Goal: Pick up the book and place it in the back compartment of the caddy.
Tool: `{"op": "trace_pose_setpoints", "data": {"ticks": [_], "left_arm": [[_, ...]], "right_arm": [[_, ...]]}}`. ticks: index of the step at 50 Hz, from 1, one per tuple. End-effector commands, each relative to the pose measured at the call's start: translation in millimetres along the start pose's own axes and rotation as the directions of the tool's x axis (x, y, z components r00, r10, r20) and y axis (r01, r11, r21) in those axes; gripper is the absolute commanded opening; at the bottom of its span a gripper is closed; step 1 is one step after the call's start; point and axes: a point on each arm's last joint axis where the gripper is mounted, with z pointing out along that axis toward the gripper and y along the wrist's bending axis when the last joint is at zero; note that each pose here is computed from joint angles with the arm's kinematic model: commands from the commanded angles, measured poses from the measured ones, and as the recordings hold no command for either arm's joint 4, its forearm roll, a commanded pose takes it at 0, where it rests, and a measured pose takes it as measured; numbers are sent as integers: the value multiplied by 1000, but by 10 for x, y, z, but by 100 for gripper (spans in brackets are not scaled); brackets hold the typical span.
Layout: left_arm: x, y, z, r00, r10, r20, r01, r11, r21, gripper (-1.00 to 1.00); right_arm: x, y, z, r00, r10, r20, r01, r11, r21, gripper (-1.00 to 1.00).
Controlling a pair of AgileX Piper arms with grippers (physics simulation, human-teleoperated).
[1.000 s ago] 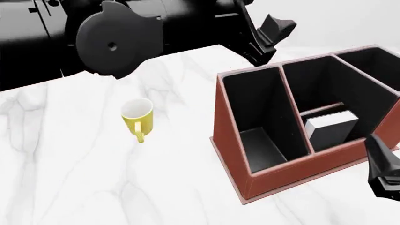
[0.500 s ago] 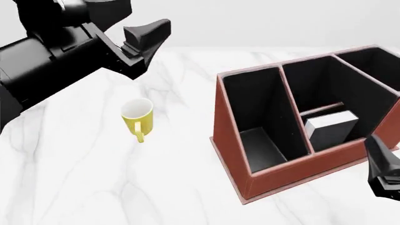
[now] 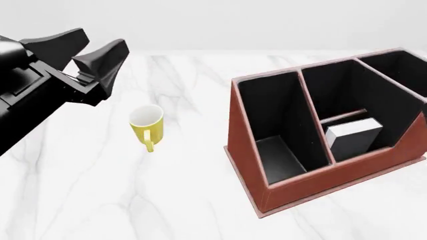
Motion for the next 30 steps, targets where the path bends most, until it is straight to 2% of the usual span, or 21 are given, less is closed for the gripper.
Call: {"op": "trace_pose_setpoints", "data": {"ticks": [1,2,3,4,6,7,8,9,10,11,12,14,18,19,20,23,24,28,30], "left_arm": [[30,64,-53,1000,-21,12,22,999,-34,100],[30,64,-53,1000,-21,12,22,999,-34,100],[38,66,-51,1000,-24,10,24,999,-35,100],[39,66,-51,1000,-24,10,24,999,-35,100],[60,70,-41,1000,-22,7,22,999,-37,100],[87,78,-24,1000,-24,3,24,999,-41,100],[88,78,-24,1000,-24,3,24,999,-41,100],[128,80,-5,1000,-25,-4,25,999,-42,100],[129,80,-4,1000,-25,-4,25,999,-42,100],[158,91,14,1000,-25,-9,24,999,-47,100],[210,117,45,1000,-21,-17,20,998,-59,100],[270,128,69,999,-23,-28,21,998,-64,100],[343,144,97,999,-28,-42,24,997,-71,100],[349,145,102,999,-28,-43,25,997,-72,100],[353,141,103,999,-26,-44,23,997,-70,100],[347,136,99,999,-28,-45,25,997,-68,100],[347,136,99,999,-28,-45,25,997,-68,100],[342,122,92,999,-26,-45,23,998,-61,100],[356,104,106,999,-15,-48,12,999,-52,100]], "right_arm": [[-860,-6,-317,983,-43,179,49,998,-32,100],[-861,-6,-318,983,-43,179,49,998,-32,100],[-1031,-15,-441,975,-38,217,48,998,-41,100],[-1033,-15,-442,975,-38,217,48,998,-41,100],[-1252,-34,-638,962,-47,268,60,997,-40,100],[-1461,-52,-823,950,-44,310,58,998,-37,100],[-1463,-52,-825,950,-44,310,58,998,-37,100],[-1693,-76,-1054,930,-32,365,49,998,-37,100],[-1696,-76,-1056,930,-32,365,49,998,-37,100],[-1780,-88,-1152,921,-27,388,46,998,-40,100],[-1915,-104,-1327,902,-34,431,53,998,-32,100],[-2063,-131,-1555,874,-50,484,69,997,-22,100],[-2344,-224,-2024,815,-40,578,70,997,-31,100],[-2380,-253,-2111,802,-32,596,68,997,-38,100],[-2431,-289,-2262,779,-27,627,67,997,-40,100],[-2495,-381,-2510,742,-8,670,62,996,-56,100],[-2496,-381,-2511,742,-8,670,62,996,-56,100],[-2484,-468,-2695,705,-12,709,73,996,-56,100],[-2474,-496,-2737,699,-10,715,75,995,-59,100]]}}
